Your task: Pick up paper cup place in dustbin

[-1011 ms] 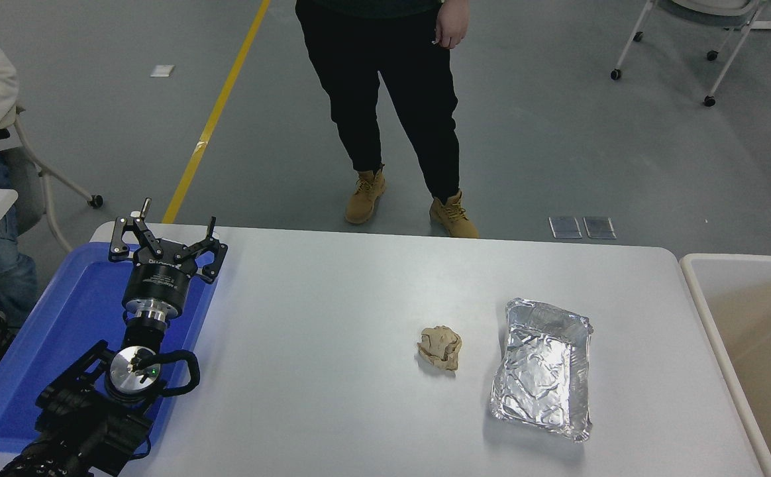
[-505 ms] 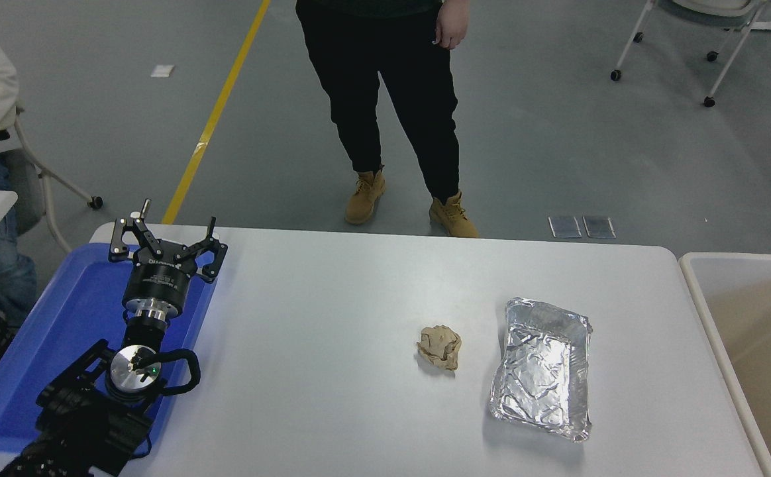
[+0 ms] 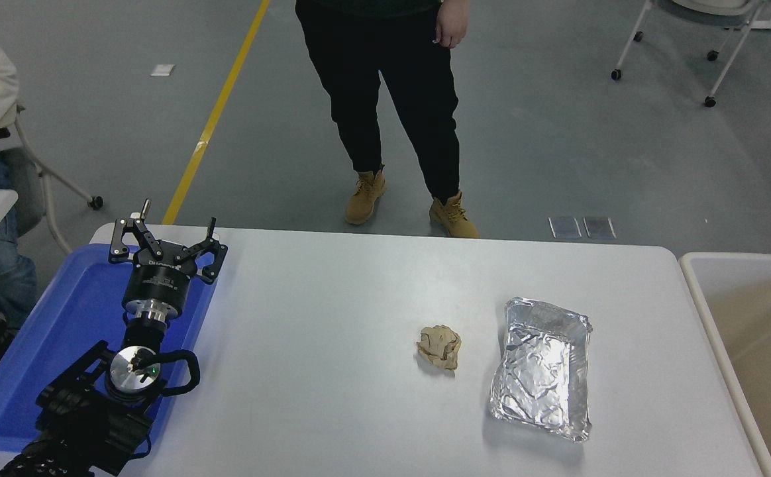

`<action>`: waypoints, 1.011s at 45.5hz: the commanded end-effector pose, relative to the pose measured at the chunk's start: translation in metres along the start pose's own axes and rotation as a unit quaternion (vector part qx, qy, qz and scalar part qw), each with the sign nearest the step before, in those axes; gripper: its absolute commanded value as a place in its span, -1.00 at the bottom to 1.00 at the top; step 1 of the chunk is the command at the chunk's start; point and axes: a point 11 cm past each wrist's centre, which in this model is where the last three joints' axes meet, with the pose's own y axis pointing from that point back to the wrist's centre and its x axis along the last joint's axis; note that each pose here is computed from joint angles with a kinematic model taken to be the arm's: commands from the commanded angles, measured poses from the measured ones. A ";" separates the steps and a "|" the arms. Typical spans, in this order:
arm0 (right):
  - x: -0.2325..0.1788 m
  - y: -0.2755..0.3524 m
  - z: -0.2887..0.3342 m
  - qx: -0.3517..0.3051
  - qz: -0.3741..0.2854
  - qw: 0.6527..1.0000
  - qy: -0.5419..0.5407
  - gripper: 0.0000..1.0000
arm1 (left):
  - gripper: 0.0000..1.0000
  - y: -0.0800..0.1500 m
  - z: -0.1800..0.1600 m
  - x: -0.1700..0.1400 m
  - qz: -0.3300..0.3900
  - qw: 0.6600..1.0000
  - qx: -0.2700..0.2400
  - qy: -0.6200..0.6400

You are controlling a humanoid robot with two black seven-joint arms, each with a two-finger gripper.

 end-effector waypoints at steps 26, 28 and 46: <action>-0.075 -0.151 -0.110 0.004 0.033 0.999 -0.013 -1.00 | 1.00 0.000 0.000 0.000 0.001 1.000 0.000 0.000; -0.081 -0.157 -0.122 0.010 0.031 0.999 -0.012 -1.00 | 1.00 0.000 0.000 0.000 0.001 1.000 -0.001 0.000; -0.114 -0.177 -0.194 0.045 0.022 0.999 -0.011 -1.00 | 1.00 0.000 0.000 0.001 0.001 1.000 -0.001 0.000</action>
